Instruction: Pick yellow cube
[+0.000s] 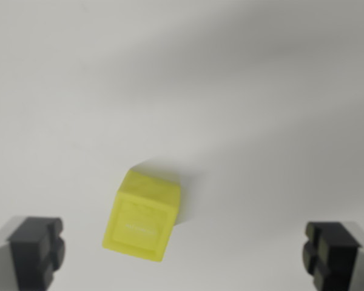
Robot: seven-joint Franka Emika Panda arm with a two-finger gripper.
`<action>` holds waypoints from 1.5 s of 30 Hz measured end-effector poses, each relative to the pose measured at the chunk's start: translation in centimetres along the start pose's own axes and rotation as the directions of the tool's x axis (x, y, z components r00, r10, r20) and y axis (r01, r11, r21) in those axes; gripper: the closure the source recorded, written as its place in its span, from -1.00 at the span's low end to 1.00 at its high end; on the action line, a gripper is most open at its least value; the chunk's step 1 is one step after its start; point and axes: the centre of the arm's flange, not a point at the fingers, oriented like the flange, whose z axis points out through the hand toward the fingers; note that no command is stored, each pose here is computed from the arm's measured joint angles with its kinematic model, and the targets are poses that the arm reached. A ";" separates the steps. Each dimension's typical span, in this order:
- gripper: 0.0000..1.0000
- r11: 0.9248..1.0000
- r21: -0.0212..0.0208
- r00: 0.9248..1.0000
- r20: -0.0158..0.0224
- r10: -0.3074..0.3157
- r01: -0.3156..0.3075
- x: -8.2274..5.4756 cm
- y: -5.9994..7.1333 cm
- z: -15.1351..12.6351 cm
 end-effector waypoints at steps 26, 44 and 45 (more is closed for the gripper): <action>-1.00 0.995 -0.009 0.995 0.005 0.103 -0.103 -2.8 1.0 4.3; -1.00 0.985 -0.015 0.985 0.008 0.173 -0.173 -4.7 1.6 7.2; -1.00 0.984 -0.015 0.984 0.008 0.177 -0.177 -4.8 1.6 7.4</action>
